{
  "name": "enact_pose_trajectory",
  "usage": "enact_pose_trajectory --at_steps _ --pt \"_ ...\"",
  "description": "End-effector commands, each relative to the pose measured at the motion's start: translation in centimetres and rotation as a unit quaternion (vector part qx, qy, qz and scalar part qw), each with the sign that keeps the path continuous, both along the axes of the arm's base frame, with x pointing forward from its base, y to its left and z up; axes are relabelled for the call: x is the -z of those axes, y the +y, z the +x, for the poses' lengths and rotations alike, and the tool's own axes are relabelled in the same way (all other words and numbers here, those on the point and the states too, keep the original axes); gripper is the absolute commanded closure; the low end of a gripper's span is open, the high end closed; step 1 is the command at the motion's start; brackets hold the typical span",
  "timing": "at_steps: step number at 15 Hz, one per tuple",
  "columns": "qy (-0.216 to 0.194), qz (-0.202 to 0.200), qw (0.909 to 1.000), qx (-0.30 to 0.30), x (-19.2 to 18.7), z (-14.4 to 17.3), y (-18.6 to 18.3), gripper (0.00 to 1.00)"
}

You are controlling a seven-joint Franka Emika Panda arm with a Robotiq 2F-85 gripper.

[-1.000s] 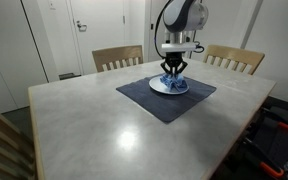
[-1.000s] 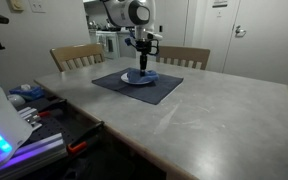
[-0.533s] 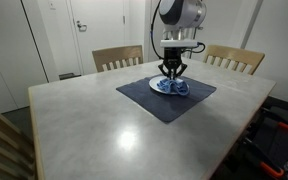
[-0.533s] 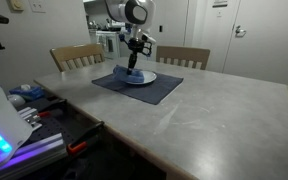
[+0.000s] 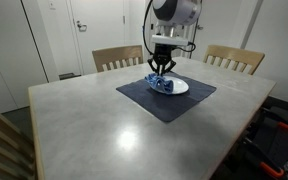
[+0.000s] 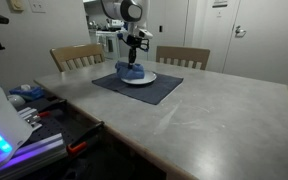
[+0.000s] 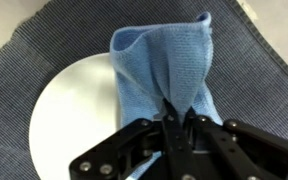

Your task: Use the blue towel to wipe the white plate then put the blue towel on the table

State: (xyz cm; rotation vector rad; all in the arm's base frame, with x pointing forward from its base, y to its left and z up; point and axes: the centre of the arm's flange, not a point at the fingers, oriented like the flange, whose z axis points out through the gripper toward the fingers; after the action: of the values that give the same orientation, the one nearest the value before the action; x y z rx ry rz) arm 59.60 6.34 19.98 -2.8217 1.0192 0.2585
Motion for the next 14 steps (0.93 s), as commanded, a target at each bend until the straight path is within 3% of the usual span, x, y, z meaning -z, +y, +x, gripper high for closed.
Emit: enact_pose_trajectory --at_steps 1,9,14 --pt "-0.027 0.009 0.9995 -0.012 -0.1 1.7 0.3 0.97" --pt "-0.06 -0.02 0.998 0.004 1.5 3.8 -3.1 0.97" --pt "-0.053 -0.054 0.997 0.019 2.7 2.9 -5.9 0.97"
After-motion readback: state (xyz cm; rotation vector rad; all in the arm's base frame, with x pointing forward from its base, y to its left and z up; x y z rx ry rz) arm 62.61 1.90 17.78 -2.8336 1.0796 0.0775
